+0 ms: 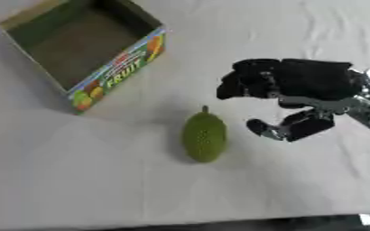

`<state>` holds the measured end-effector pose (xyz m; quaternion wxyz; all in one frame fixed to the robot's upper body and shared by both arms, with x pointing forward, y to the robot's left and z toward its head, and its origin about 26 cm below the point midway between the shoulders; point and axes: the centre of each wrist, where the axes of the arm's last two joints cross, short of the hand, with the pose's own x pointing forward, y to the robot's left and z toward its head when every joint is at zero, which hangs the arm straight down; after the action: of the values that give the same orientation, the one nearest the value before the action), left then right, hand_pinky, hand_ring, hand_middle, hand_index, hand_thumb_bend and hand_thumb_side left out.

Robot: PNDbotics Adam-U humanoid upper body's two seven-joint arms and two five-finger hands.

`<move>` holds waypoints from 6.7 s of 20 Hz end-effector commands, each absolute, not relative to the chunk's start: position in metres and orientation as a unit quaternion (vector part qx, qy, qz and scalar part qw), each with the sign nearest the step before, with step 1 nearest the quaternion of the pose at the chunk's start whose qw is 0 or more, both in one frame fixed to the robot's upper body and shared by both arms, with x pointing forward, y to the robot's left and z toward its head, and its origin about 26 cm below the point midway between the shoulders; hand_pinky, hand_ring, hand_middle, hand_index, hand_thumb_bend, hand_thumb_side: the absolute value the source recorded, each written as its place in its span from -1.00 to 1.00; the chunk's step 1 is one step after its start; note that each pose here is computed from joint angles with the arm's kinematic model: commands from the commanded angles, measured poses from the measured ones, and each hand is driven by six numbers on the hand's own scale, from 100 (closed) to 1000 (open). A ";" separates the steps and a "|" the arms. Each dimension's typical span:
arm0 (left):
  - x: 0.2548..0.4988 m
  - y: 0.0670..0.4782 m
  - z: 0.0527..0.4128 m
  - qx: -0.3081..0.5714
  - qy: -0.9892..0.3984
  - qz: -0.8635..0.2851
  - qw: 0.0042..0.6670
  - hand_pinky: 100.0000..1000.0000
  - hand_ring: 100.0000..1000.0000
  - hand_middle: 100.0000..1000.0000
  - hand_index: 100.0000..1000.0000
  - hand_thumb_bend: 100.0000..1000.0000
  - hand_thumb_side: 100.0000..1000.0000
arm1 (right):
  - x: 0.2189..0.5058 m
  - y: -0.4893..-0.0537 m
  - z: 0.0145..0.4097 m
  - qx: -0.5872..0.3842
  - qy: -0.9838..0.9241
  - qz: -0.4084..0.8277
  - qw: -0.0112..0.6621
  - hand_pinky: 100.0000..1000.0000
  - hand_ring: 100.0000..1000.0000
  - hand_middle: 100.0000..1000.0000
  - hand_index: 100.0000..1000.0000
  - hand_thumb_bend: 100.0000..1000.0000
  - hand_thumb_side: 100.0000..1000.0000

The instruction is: Pick up objects on the table and place them in the box.

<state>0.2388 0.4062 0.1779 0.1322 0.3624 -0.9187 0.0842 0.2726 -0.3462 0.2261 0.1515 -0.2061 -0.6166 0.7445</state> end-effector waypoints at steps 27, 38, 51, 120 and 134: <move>0.242 0.404 0.193 0.345 -0.929 0.065 0.115 0.14 0.12 0.11 0.56 -1.00 0.08 | 0.284 -0.306 0.249 -0.146 -0.530 0.832 0.071 1.00 0.90 0.79 1.00 -1.00 -0.76; 0.243 0.402 0.193 0.339 -0.931 0.065 0.115 0.14 0.12 0.12 0.56 -1.00 0.08 | 0.286 -0.293 0.240 -0.130 -0.513 0.843 0.095 1.00 0.89 0.78 1.00 -1.00 -0.55; 0.243 0.402 0.193 0.336 -0.932 0.066 0.116 0.13 0.11 0.12 0.56 -1.00 0.08 | 0.288 -0.289 0.240 -0.165 -0.497 0.845 0.104 1.00 0.88 0.79 1.00 -1.00 -0.81; 0.243 0.403 0.195 0.332 -0.934 0.068 0.112 0.14 0.09 0.09 0.55 -1.00 0.08 | 0.288 -0.299 0.319 -0.300 -0.710 0.636 0.038 0.41 0.37 0.21 0.29 -1.00 -0.87; 0.246 0.401 0.201 0.324 -0.938 0.060 0.106 0.13 0.08 0.09 0.55 -1.00 0.08 | 0.335 -0.293 0.380 -0.329 -0.766 0.549 0.059 0.40 0.35 0.09 0.20 -1.00 -1.00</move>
<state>0.2482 0.3990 0.1896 0.1219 0.3249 -0.9348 0.0753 0.3318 -0.2872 0.3739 0.0570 -0.3215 -0.7650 0.5551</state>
